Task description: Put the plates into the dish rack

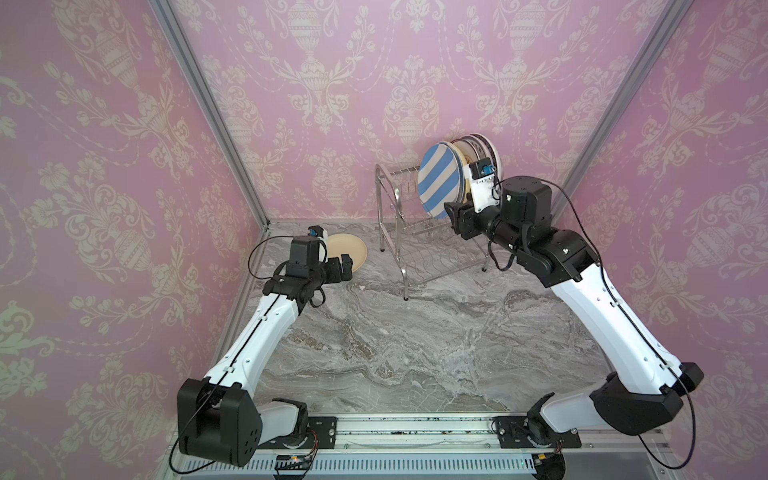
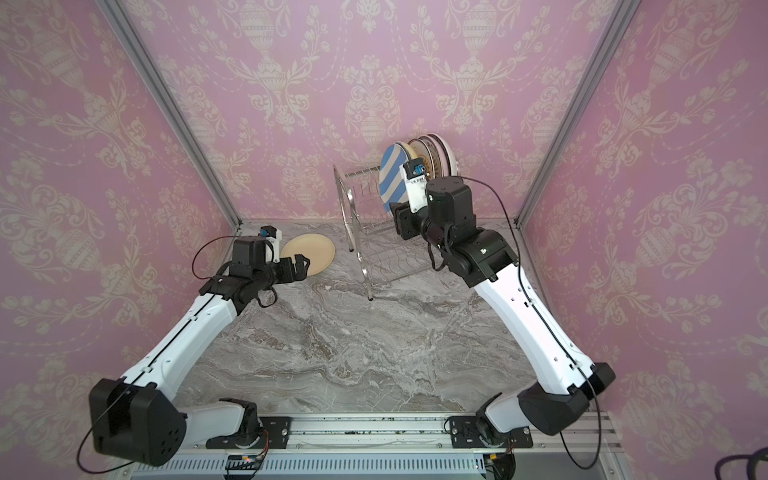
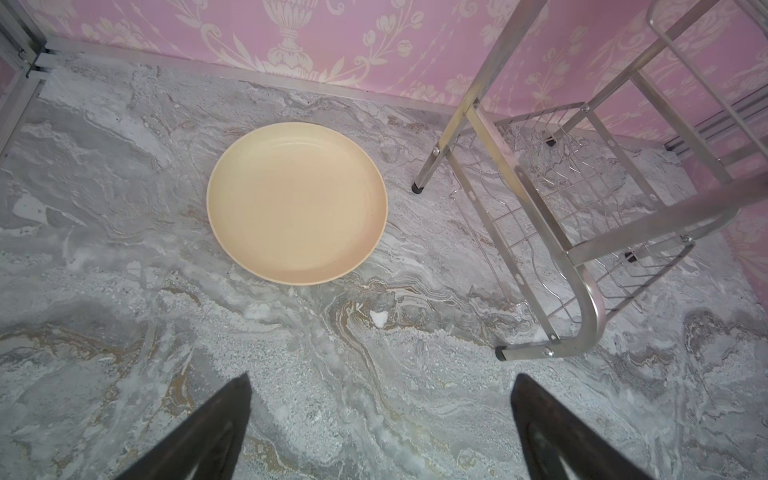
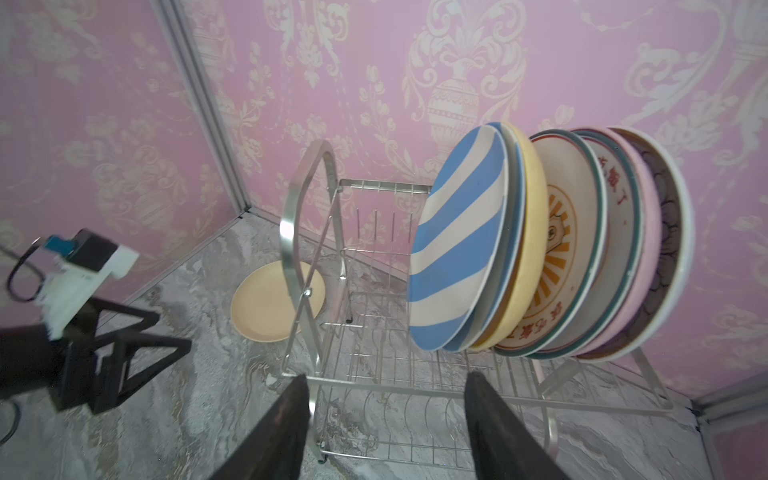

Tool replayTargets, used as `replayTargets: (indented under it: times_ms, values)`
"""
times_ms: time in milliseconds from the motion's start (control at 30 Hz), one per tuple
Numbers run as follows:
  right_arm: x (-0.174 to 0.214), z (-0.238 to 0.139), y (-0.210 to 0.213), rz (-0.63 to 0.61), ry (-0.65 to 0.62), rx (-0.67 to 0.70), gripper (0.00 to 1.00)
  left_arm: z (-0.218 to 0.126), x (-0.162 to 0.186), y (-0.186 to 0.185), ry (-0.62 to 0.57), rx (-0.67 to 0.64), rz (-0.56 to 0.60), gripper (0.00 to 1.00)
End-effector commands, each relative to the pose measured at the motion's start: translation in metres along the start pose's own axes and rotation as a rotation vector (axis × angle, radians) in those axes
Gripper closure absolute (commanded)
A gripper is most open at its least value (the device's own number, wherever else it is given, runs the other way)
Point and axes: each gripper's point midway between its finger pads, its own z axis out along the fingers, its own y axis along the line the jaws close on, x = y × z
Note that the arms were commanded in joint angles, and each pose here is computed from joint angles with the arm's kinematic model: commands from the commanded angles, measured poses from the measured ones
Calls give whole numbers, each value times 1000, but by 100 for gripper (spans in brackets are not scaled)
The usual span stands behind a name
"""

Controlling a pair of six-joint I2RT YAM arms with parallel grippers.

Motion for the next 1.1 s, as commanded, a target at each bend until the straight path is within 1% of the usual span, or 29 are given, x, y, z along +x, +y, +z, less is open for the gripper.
replayTargets:
  times_ms: [0,67,133,200,300,400,500,533,600,633,733,800,900,1000,1067]
  values:
    - [44,-20,51,45,72,-279,35,16,-27,11,-3,-49,54,1]
    - [85,-23,61,102,150,-321,34,33,-38,15,16,-69,84,1]
    - [127,-25,75,145,211,-351,32,54,-46,27,43,-119,115,1]
    - [169,-26,92,160,250,-384,30,74,-50,37,68,-136,107,1]
    - [205,-26,103,202,268,-374,29,102,-49,50,130,-159,95,1]
    - [228,-24,105,226,294,-360,28,127,-43,51,202,-146,100,1]
    - [245,-21,104,238,315,-348,27,151,-28,46,291,-95,95,1]
    - [249,-20,106,242,321,-354,27,157,-26,46,312,-89,94,1]
    - [257,-20,109,256,332,-367,26,169,-11,50,388,-95,89,1]
    - [260,-20,110,265,333,-371,26,172,-3,52,421,-97,85,1]
    - [268,-19,112,292,326,-381,25,180,24,45,526,-42,68,1]
    - [273,-19,110,290,329,-372,24,179,38,39,580,-34,111,1]
    - [275,-18,107,286,329,-352,23,185,48,34,571,-25,175,1]
    - [275,-18,103,292,308,-332,22,190,55,25,581,22,197,1]
    - [275,-20,101,298,300,-324,22,192,59,27,587,17,199,1]
